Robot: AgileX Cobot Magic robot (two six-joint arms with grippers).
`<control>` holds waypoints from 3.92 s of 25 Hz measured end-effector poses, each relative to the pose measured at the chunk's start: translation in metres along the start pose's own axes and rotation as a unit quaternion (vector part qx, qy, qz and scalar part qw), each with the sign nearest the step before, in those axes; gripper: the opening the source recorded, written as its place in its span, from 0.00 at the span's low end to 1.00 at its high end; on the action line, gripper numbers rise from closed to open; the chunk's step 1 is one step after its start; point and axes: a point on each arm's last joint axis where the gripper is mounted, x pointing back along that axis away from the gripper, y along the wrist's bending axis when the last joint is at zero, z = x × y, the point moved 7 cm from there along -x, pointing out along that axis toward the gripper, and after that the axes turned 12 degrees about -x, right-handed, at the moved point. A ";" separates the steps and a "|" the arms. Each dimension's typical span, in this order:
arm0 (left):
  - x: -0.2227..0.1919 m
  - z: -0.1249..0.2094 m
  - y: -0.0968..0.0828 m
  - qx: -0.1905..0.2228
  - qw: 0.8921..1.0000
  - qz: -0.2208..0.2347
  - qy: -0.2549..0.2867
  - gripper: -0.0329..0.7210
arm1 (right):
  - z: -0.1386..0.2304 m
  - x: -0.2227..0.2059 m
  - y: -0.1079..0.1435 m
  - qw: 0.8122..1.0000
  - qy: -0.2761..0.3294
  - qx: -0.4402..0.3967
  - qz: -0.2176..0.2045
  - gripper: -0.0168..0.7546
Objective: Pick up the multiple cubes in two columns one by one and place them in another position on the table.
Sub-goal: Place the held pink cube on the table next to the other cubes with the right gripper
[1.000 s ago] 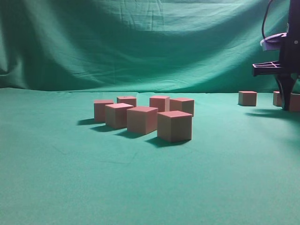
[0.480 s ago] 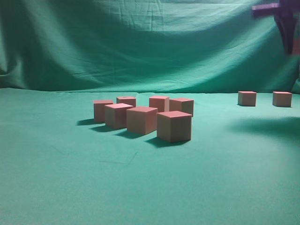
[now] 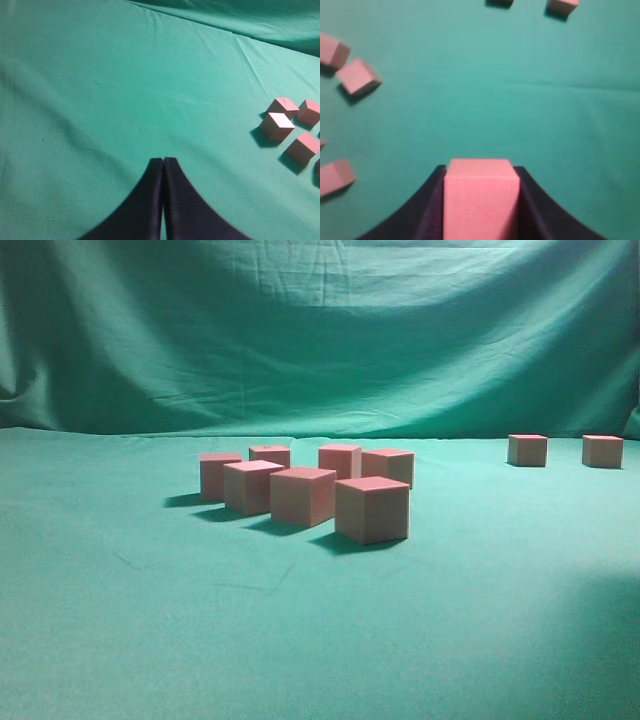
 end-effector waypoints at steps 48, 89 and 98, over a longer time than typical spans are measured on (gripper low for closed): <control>0.000 0.000 0.000 0.000 1.000 0.000 0.000 0.04 | 0.177 -0.118 0.151 0.903 0.048 0.418 -0.085 0.37; 0.000 0.000 0.000 0.000 1.000 0.000 0.000 0.04 | 0.156 -0.097 0.150 0.930 0.083 0.357 -0.006 0.74; 0.000 0.000 0.000 0.000 1.000 0.000 0.000 0.04 | 0.090 -0.056 0.126 0.941 0.013 0.335 0.051 0.74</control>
